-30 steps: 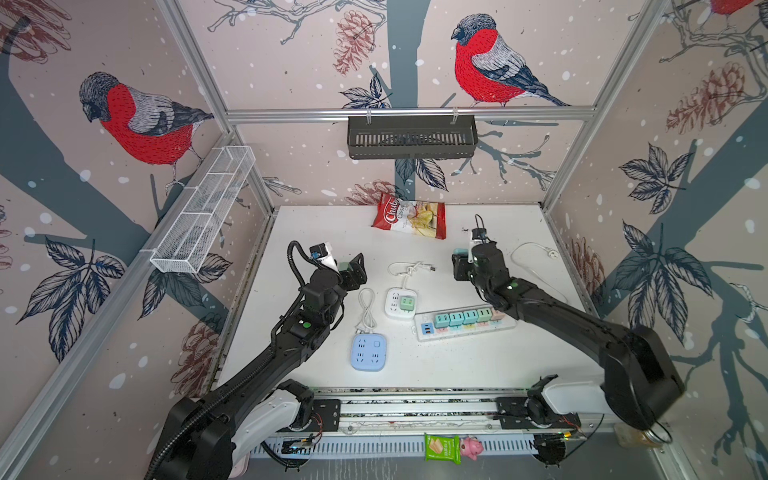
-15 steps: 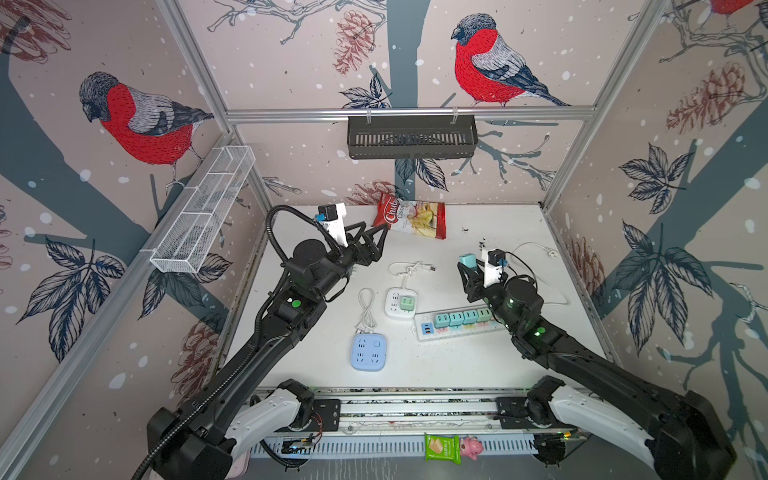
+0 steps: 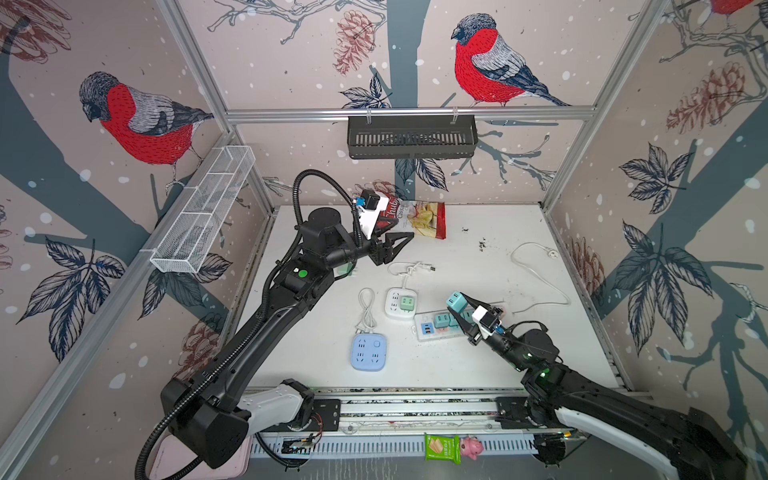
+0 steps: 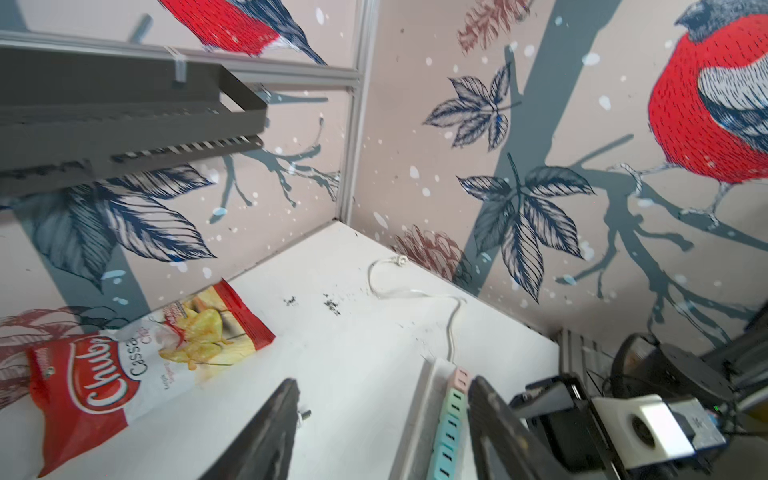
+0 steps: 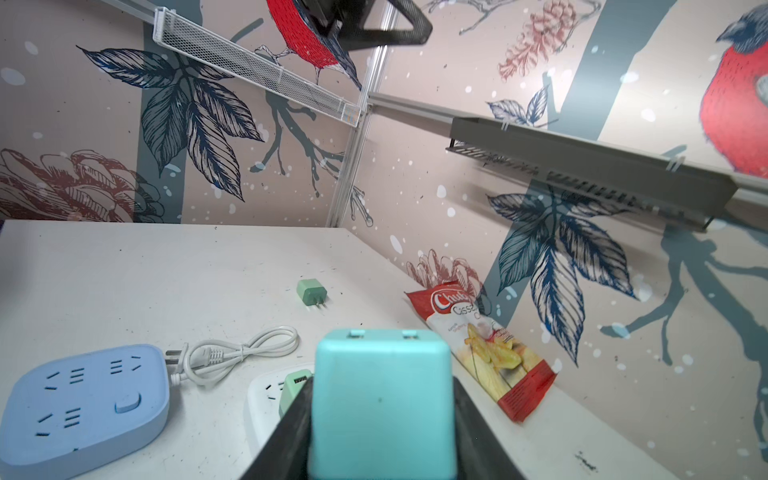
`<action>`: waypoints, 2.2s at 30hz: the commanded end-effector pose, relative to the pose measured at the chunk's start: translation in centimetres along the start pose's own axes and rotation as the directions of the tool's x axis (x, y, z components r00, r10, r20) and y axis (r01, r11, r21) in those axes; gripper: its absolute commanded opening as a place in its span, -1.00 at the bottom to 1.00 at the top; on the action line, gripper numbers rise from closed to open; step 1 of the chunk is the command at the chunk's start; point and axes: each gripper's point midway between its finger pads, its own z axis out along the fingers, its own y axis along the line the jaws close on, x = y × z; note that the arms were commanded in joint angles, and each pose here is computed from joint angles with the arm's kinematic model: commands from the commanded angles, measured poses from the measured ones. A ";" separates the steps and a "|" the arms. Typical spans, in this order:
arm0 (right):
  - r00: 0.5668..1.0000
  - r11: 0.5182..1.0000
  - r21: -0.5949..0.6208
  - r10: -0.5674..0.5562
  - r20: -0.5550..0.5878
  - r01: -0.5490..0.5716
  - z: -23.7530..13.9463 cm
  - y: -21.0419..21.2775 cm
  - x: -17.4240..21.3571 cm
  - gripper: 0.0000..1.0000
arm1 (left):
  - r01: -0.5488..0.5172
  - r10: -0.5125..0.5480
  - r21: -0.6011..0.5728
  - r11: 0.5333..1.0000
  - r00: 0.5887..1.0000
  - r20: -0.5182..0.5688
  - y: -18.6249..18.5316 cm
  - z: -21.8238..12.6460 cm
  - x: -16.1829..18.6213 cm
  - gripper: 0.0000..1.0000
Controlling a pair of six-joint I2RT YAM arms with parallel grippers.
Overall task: Insert the plug
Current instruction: 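Close the left gripper on the teal adapter held by the right gripper, then open the right gripper while the left carries the teal adapter to the socket box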
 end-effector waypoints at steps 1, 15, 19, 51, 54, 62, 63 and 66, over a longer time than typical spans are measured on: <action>0.992 0.995 0.057 -0.082 0.095 0.076 -0.3 -1.0 -2.5 -0.88 | -0.024 0.031 0.066 0.998 0.994 -0.108 -1.5 1.0 2.1 0.24; 0.996 0.988 0.134 -0.086 0.036 0.080 -0.8 -1.7 -0.7 -0.91 | -0.009 0.132 0.238 0.971 0.853 -0.505 -8.9 7.9 13.4 0.13; 0.995 0.989 0.126 -0.083 0.049 0.076 -1.0 -1.4 -0.8 -0.92 | 0.009 0.144 0.274 0.962 0.833 -0.533 -10.3 8.3 14.3 0.12; 0.996 0.983 0.174 -0.070 0.062 0.059 -0.2 -1.1 -1.8 -0.78 | 0.059 0.147 0.305 0.951 0.780 -0.609 -12.1 9.5 16.9 -0.88; 0.996 0.980 0.192 -0.068 0.060 0.055 -0.3 -1.5 -1.8 -0.25 | 0.055 0.158 0.322 0.945 0.786 -0.598 -12.4 9.3 16.5 -1.00; 0.997 0.979 0.197 -0.062 0.042 0.053 -0.5 -1.6 -1.5 0.99 | -0.021 0.116 0.197 0.980 0.869 -0.481 -8.3 9.1 12.8 -1.00; 0.998 0.979 0.201 -0.054 0.041 0.044 -0.6 -1.7 -1.5 0.99 | -0.040 0.108 0.156 0.987 0.882 -0.458 -7.0 8.9 12.1 -1.00; 0.998 0.975 0.217 -0.047 0.047 0.036 -0.9 -2.1 -1.6 0.99 | -0.091 0.099 0.039 0.995 0.909 -0.404 -3.4 8.0 10.6 -1.00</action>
